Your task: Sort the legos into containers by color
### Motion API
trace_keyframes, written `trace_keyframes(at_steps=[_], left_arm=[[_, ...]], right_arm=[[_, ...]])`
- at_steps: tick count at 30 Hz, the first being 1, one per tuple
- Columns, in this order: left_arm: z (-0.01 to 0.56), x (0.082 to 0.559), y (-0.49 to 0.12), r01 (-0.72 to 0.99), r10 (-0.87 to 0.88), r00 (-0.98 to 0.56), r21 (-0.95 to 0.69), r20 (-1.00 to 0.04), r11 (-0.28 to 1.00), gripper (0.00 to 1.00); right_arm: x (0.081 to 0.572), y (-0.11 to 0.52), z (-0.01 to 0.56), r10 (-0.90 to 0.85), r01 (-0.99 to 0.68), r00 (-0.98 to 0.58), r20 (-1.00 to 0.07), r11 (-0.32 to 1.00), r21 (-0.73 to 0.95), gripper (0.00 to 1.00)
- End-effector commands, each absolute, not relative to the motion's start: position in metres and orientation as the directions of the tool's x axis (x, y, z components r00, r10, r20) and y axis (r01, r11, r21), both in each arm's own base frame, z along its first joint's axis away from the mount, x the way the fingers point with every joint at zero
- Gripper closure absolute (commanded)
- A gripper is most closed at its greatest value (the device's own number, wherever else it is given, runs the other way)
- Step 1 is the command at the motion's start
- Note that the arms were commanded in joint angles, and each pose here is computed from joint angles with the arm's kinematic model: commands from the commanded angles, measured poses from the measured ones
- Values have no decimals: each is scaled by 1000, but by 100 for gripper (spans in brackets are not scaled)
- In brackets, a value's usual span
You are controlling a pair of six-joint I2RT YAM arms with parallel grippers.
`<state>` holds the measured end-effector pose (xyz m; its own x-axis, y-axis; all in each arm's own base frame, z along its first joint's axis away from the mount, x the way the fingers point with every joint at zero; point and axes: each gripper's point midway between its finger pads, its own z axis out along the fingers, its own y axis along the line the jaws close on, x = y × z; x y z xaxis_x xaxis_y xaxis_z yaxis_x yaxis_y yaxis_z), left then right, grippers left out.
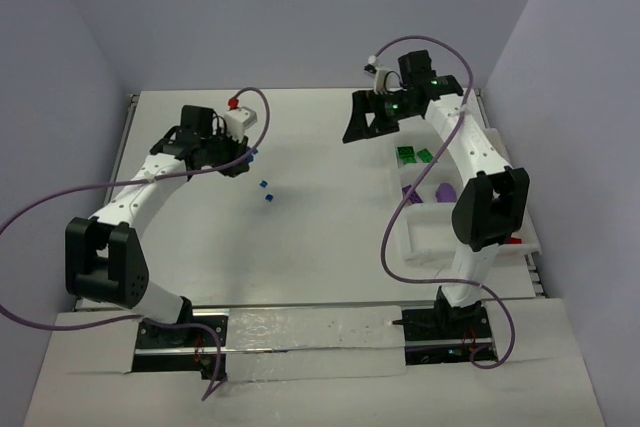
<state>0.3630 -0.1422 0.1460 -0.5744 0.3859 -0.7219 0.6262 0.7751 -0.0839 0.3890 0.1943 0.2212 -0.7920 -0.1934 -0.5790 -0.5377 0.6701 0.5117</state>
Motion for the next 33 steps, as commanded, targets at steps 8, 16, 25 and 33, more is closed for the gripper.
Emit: trace_keyframes(at_steps=[8,16,25,33], left_arm=[[207,352,-246,804,354,-402,-141,-844,577,100],[216,344,-272,830,360,-362,-121,-860,544,100],[226,343,-283,832,352,-337,-101,-873,546,100],[231,346,-287,831,351,-322,-84,-879,550,100]], right_arm=[[361,300,271,-203,-622,-776,-597,397,675,0],[357,325,266,-209,-586,-809,-549,349,731,0],[348,334,254,-218,-512,-858,-464,307,802,0],[341,340,249,-231,-464,-881,-412,258,847,13]])
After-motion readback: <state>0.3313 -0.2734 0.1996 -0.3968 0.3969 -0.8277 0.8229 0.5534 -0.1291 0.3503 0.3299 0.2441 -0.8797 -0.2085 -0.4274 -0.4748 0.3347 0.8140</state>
